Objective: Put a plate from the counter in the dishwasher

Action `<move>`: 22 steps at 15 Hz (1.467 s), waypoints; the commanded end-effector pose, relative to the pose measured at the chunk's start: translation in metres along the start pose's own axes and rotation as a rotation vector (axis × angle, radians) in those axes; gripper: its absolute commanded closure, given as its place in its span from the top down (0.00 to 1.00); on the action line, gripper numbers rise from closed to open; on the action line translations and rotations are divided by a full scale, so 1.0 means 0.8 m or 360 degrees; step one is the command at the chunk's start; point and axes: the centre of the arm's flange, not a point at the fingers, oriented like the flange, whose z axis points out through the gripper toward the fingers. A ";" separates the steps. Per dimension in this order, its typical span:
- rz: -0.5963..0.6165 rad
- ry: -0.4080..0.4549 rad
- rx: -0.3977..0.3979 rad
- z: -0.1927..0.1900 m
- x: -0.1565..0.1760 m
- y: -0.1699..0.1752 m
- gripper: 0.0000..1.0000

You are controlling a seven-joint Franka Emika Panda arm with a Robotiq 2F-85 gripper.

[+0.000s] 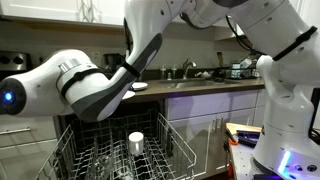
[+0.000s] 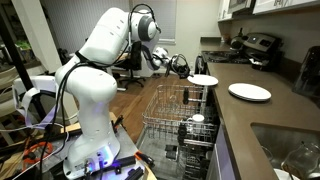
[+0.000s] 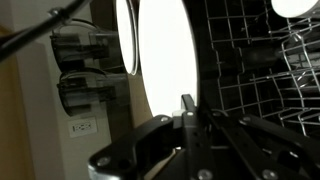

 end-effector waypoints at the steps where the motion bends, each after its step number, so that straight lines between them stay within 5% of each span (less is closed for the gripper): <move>1: 0.0051 -0.0036 0.0063 -0.018 -0.007 0.009 0.04; 9: 0.0060 -0.0030 0.0192 -0.035 -0.011 0.005 0.04; 20: 0.0103 0.0075 0.0615 -0.041 -0.030 0.024 0.05; 22: 0.0099 0.0059 0.0567 -0.043 -0.008 -0.003 0.04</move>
